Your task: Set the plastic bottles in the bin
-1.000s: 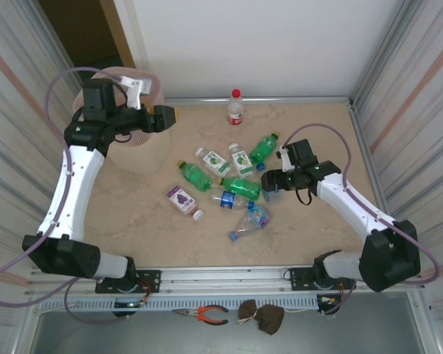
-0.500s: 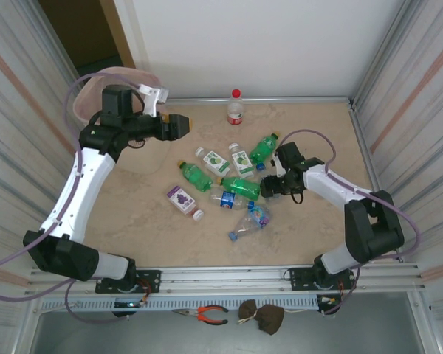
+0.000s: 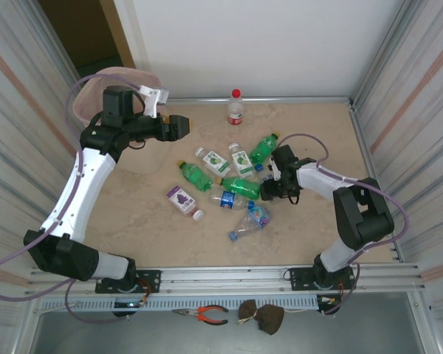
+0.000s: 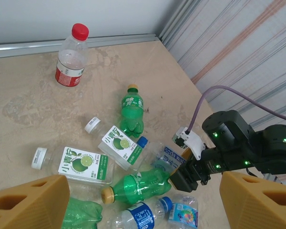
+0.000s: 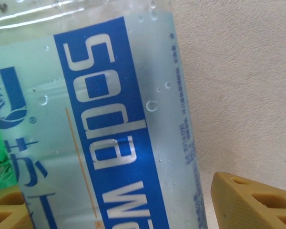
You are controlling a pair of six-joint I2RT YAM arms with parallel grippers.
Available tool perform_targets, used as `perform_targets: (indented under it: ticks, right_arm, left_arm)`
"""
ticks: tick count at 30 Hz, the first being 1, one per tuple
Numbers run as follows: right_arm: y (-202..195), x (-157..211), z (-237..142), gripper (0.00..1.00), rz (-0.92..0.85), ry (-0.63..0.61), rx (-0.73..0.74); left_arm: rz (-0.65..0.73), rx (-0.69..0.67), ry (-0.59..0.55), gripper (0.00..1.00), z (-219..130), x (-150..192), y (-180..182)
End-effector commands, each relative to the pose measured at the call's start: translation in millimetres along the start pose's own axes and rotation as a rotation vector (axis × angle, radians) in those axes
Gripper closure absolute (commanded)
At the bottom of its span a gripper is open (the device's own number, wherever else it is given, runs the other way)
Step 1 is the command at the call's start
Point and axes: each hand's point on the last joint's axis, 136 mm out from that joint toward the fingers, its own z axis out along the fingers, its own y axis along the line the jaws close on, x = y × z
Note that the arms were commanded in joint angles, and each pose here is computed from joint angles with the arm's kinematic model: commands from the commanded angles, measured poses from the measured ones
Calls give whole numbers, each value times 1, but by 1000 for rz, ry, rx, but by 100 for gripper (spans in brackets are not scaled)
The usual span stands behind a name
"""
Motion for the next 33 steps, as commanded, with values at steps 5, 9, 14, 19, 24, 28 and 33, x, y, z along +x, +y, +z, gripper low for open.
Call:
perform_targets:
  ticks: [5, 9, 14, 19, 24, 28, 33]
  right_arm:
    - [0, -9, 2, 29, -12, -2, 17]
    - [0, -9, 4, 32, -2, 5, 22]
    - [-1, -10, 4, 36, 15, 7, 24]
    - [-1, -10, 0, 39, 30, -2, 25]
    - [-4, -14, -10, 41, 35, -36, 43]
    - [-6, -19, -23, 42, 38, -81, 53]
    - [-3, -30, -52, 43, 38, -154, 43]
  left_arm:
    - [22, 17, -29, 17, -7, -4, -11]
    - [19, 19, -29, 17, -7, -2, -11]
    - [21, 17, -33, 17, -9, -1, -11]
    - [23, 17, -36, 17, -10, -1, -12]
    - [18, 21, -38, 17, -10, -1, -12]
    - [19, 26, -44, 17, -11, -3, -14]
    - [20, 41, -57, 17, -14, -5, -19]
